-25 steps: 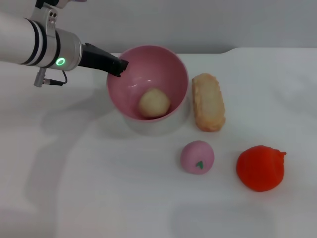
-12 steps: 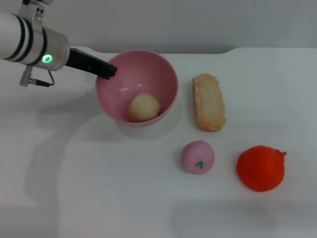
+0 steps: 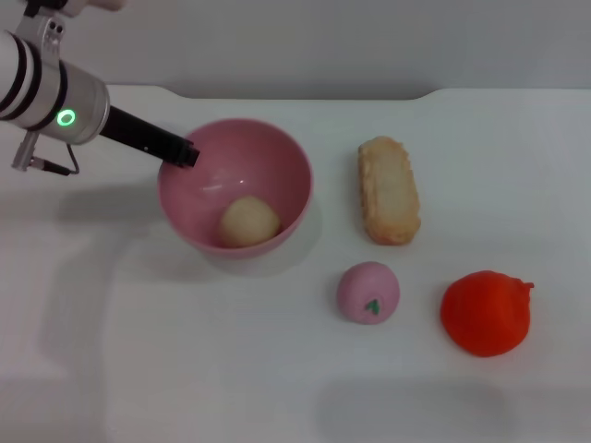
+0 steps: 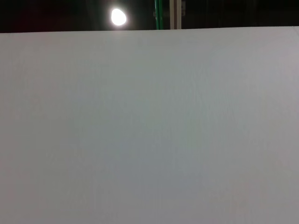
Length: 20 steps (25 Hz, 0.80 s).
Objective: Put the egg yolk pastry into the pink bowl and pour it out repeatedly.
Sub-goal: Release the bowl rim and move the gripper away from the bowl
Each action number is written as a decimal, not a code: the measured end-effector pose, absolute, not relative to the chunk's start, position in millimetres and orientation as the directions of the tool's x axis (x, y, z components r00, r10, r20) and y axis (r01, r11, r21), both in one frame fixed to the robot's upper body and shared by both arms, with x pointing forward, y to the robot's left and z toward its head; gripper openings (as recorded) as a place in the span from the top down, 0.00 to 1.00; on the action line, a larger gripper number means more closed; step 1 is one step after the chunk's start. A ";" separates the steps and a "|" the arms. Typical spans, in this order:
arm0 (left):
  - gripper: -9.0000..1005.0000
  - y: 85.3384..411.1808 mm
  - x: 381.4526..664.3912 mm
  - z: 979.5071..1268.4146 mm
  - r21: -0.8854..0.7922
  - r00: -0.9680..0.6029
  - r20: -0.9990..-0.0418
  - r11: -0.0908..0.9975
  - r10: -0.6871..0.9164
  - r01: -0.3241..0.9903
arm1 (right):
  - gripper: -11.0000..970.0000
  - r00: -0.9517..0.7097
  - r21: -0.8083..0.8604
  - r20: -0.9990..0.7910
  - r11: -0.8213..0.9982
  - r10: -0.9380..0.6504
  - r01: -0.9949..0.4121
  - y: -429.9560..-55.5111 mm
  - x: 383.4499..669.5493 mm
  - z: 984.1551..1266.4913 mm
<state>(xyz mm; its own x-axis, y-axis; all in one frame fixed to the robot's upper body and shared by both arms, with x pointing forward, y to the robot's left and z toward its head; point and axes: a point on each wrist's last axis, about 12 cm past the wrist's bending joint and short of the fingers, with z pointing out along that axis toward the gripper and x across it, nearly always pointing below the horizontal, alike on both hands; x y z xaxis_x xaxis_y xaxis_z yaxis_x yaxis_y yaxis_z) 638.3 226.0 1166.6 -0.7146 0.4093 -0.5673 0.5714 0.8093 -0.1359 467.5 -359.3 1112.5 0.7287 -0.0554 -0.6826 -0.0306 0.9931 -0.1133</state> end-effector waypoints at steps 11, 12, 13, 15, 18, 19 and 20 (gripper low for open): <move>0.92 238.6 629.5 1144.9 -0.169 -0.762 -0.519 0.828 0.387 0.535 | 0.25 0.739 -0.122 -0.671 0.992 -0.055 -0.037 -358.5 470.8 1116.0; 0.91 239.8 629.0 1142.5 -0.172 -0.767 -0.516 0.831 0.382 0.530 | 0.25 0.740 -0.122 -0.670 0.992 -0.055 -0.037 -358.5 471.1 1116.3; 0.91 240.5 628.7 1141.1 -0.174 -0.769 -0.514 0.832 0.379 0.526 | 0.25 0.742 -0.123 -0.668 0.992 -0.055 -0.037 -358.4 471.1 1116.6; 0.91 240.5 628.7 1141.1 -0.174 -0.769 -0.514 0.832 0.379 0.526 | 0.25 0.746 -0.123 -0.664 0.992 -0.055 -0.036 -358.3 471.2 1117.3; 0.90 241.6 626.1 1136.2 -0.175 -0.774 -0.507 0.834 0.379 0.523 | 0.25 0.751 -0.123 -0.658 0.992 -0.054 -0.036 -358.0 470.9 1117.9; 0.90 241.6 626.1 1136.2 -0.175 -0.774 -0.507 0.834 0.379 0.523 | 0.25 0.751 -0.123 -0.658 0.992 -0.054 -0.035 -358.0 470.8 1118.0; 0.89 241.6 626.1 1136.2 -0.175 -0.774 -0.507 0.834 0.379 0.523 | 0.25 0.752 -0.122 -0.657 0.992 -0.054 -0.035 -358.0 470.9 1118.0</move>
<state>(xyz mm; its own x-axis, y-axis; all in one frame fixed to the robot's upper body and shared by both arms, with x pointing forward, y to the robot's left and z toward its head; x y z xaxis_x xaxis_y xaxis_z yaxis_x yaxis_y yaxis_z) 626.1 241.6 1136.2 -0.7742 0.3789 -0.5070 0.5230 0.8341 -0.1754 470.9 -358.0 1118.0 0.7515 -0.0544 -0.6575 -0.0352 0.9919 -0.1224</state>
